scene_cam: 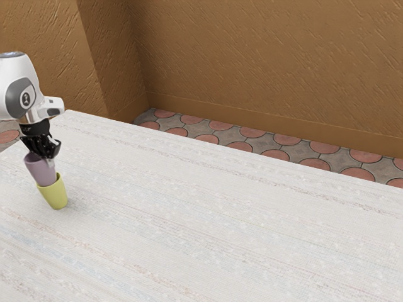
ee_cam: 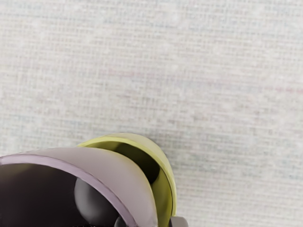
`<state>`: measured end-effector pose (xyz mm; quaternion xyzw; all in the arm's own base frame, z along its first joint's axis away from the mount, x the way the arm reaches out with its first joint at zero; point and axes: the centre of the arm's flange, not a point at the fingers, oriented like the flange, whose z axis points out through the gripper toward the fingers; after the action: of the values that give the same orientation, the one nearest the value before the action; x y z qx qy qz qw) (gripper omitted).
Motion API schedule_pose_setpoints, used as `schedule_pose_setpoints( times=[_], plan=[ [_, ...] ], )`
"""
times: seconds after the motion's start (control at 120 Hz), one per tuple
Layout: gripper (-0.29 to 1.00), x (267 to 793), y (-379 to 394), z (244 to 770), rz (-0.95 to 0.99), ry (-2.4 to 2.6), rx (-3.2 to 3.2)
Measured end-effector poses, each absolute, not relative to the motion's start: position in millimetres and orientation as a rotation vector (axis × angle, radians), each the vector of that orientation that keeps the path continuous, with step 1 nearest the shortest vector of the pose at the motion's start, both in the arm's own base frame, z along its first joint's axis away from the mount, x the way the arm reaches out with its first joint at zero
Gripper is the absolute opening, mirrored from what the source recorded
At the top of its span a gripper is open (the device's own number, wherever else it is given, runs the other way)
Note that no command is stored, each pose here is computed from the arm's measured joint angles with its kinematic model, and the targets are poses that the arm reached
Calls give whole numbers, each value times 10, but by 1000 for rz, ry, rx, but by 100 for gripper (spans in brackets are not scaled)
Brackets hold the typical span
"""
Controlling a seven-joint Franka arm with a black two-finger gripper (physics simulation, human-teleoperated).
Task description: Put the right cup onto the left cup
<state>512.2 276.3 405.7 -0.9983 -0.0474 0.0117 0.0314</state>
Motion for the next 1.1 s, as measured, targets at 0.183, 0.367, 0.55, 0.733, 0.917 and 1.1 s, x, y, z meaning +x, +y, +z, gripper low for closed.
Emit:
schedule_pose_setpoints(
  times=[0.183, 0.367, 0.55, 0.733, 0.917, 1.1],
  plan=[
    [41, 5130, 2766, 4058, 26, -146, -3076],
    [58, 5108, 2716, 4239, -9, -135, -3075],
    [65, 5105, 2391, 4574, -24, -55, -3092],
    [68, 5260, 1988, 4627, 25, 59, -3112],
    [69, 5727, 1218, 4711, 14, 278, -3117],
    [70, 6109, 838, 5031, -60, 364, -3125]
  ],
)
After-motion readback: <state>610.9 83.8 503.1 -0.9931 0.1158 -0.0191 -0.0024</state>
